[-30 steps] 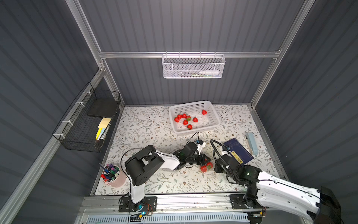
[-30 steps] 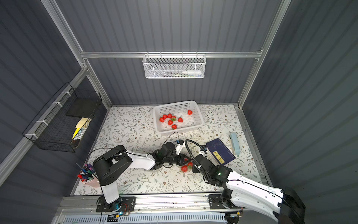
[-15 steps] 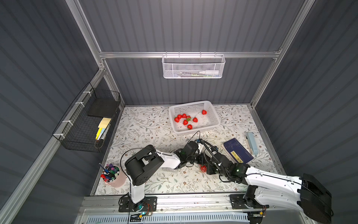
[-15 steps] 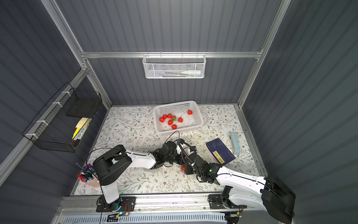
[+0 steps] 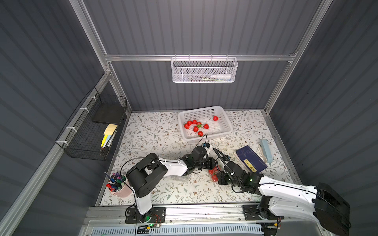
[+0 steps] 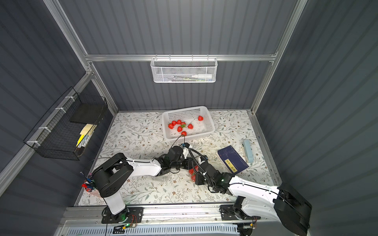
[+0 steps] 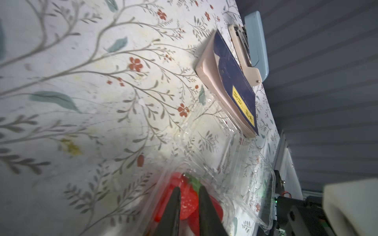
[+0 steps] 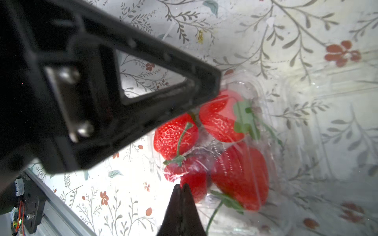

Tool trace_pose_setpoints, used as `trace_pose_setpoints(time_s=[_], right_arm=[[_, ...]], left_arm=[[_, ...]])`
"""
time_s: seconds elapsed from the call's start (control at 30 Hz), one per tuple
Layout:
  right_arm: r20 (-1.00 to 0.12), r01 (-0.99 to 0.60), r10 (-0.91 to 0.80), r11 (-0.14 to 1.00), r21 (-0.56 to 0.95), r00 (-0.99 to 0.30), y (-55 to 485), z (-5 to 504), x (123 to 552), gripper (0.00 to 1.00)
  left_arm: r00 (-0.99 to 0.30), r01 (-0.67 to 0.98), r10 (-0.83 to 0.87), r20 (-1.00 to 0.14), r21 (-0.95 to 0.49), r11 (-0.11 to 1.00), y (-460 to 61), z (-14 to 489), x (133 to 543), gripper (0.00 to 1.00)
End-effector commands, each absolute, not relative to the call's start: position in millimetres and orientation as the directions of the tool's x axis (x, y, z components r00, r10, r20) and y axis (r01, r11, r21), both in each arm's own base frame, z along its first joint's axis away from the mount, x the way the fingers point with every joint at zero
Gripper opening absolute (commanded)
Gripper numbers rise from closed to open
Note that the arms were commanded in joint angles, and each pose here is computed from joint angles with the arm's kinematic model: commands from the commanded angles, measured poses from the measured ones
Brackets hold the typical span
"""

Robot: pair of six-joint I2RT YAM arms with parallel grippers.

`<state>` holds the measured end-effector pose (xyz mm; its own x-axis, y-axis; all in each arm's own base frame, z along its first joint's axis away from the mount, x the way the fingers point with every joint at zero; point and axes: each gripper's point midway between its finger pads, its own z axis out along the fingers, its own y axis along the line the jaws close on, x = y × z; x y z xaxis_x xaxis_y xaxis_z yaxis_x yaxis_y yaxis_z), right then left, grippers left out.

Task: Pack strawberries into containers
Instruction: Close the packing box at the center of the board.

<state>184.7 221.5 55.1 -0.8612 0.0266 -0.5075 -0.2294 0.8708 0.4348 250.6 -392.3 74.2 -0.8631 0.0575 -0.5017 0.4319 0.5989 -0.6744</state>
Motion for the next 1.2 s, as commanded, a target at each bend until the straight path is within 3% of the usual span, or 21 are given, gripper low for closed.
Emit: trace_pose_setpoints(time_s=[0.0, 0.07, 0.27, 0.47, 0.67, 0.83, 1.17], right_arm=[[-0.463, -0.187, 0.041, 0.881, 0.435, -0.885, 210.4, 40.2, 179.9, 0.00], [-0.456, -0.175, 0.053, 0.879, 0.443, -0.888, 209.7, 39.4, 182.4, 0.00], [-0.441, -0.160, 0.066, 0.876, 0.455, -0.895, 211.4, 37.6, 188.5, 0.00], [-0.431, -0.153, 0.070, 0.874, 0.461, -0.900, 211.3, 36.7, 189.1, 0.00], [-0.438, -0.152, 0.078, 0.871, 0.467, -0.896, 208.8, 38.7, 188.5, 0.00], [-0.439, -0.147, 0.089, 0.867, 0.475, -0.894, 205.4, 37.7, 186.2, 0.00], [-0.422, -0.121, 0.101, 0.875, 0.468, -0.901, 201.8, 29.2, 188.6, 0.00]], left_arm=[[-0.880, 0.345, -0.002, -0.474, -0.643, 0.684, -367.3, 65.2, 257.9, 0.24], [-0.881, 0.321, -0.027, -0.472, -0.639, 0.699, -358.5, 67.3, 256.9, 0.28], [-0.855, 0.260, -0.143, -0.499, -0.650, 0.714, -329.7, 93.8, 254.1, 0.52], [-0.880, 0.341, -0.057, -0.471, -0.710, 0.616, -340.0, 103.1, 204.7, 0.47], [-0.900, 0.405, 0.103, -0.424, -0.723, 0.560, -381.2, 80.4, 151.8, 0.61], [-0.912, 0.376, 0.077, -0.404, -0.744, 0.553, -377.8, 79.3, 145.6, 0.67], [-0.927, 0.356, 0.100, -0.361, -0.764, 0.539, -387.9, 62.6, 133.0, 0.71]])
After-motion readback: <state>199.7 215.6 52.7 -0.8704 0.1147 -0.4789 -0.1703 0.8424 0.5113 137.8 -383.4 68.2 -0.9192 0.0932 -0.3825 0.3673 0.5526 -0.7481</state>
